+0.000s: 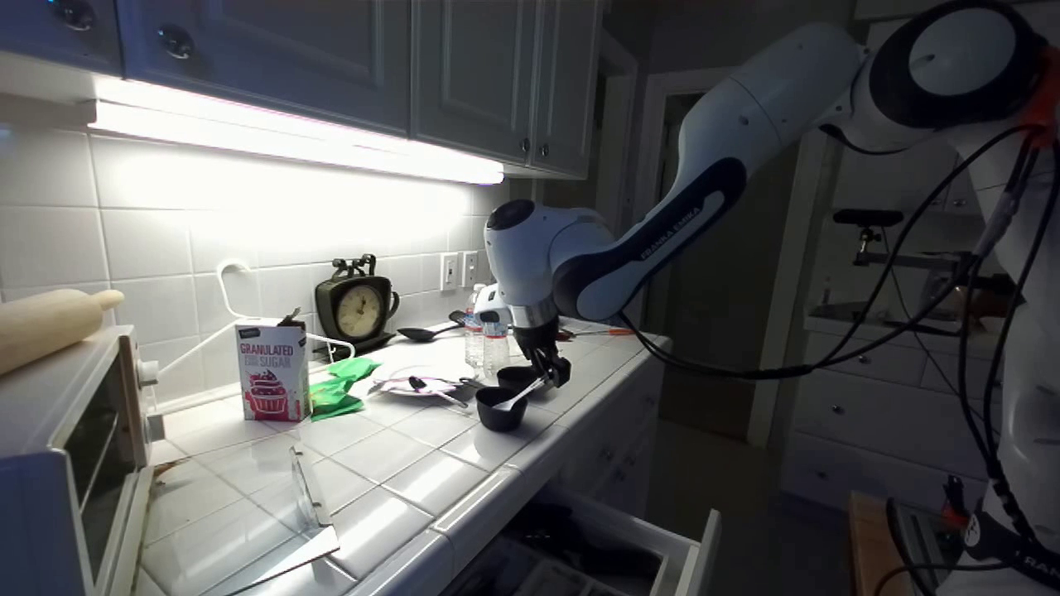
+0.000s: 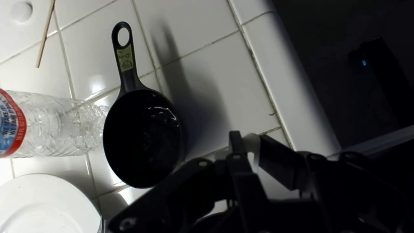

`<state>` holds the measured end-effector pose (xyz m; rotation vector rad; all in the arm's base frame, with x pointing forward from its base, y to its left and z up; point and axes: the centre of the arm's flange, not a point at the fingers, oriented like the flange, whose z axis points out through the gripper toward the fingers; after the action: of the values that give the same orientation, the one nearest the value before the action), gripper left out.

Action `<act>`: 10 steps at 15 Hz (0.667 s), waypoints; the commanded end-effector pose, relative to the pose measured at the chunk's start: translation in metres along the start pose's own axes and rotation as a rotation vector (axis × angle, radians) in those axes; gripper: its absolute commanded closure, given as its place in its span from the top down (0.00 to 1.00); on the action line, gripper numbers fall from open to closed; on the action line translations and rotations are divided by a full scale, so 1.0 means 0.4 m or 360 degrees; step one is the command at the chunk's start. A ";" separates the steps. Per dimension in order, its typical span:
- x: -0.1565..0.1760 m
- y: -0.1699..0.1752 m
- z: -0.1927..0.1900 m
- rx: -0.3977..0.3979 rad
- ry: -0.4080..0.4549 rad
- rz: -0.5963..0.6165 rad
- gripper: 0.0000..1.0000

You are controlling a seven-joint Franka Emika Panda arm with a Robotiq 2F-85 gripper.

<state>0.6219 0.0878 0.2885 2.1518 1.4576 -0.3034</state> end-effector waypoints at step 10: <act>0.002 0.027 -0.008 0.0101 0.0092 0.0127 0.04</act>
<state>0.6250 0.0863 0.2929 2.2280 1.4269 -0.2846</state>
